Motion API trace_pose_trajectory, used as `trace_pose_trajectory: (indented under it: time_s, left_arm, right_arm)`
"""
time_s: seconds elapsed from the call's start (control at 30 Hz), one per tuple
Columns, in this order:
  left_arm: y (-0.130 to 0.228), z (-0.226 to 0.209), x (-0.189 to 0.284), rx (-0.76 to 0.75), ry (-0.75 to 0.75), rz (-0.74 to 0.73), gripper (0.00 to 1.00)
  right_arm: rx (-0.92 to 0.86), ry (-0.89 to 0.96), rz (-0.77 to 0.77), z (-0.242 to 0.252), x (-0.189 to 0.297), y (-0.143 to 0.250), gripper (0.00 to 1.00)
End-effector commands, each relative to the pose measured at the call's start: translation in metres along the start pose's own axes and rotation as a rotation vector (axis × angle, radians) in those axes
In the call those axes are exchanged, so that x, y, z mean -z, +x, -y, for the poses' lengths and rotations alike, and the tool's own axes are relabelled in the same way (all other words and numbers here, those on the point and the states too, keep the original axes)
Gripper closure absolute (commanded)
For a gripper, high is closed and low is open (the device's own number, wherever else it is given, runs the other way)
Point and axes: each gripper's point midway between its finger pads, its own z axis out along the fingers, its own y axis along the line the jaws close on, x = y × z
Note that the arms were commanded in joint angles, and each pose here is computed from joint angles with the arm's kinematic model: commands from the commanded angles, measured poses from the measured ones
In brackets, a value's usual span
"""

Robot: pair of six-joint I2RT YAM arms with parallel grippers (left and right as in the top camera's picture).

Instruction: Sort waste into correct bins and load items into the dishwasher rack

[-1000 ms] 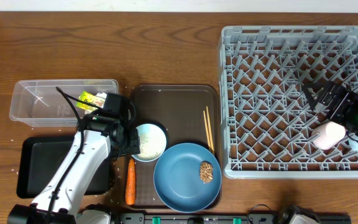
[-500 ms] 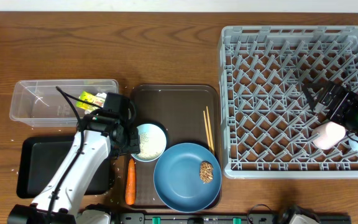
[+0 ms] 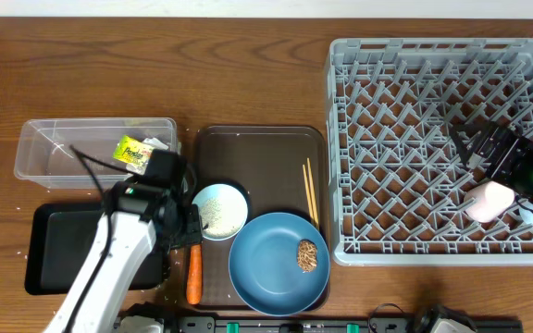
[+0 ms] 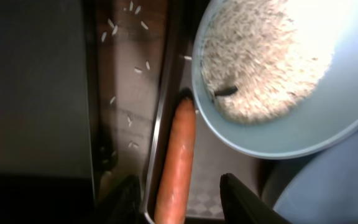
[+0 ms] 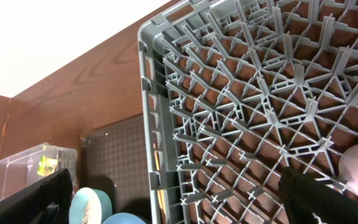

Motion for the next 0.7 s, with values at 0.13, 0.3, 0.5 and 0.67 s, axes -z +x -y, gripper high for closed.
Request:
trace_pose_trajectory:
  time_s: [0.13, 0.3, 0.5, 0.67]
  left_arm:
    - [0.018, 0.003, -0.009, 0.062, 0.003, -0.034, 0.56]
    - [0.037, 0.001, -0.034, 0.035, -0.014, -0.099, 0.50]
    - [0.049, -0.004, -0.048, 0.070, -0.022, -0.132, 0.48]
    - [0.059, 0.005, -0.053, 0.076, 0.036, -0.173, 0.44]
  right_arm:
    - [0.029, 0.029, -0.004, 0.002, -0.002, 0.001, 0.01]
    - [0.028, 0.030, -0.007, 0.002, -0.002, 0.002, 0.01]
    - [0.027, 0.032, -0.007, 0.002, -0.002, 0.002, 0.01]
    - [0.028, 0.032, -0.007, 0.002, -0.002, 0.002, 0.01]
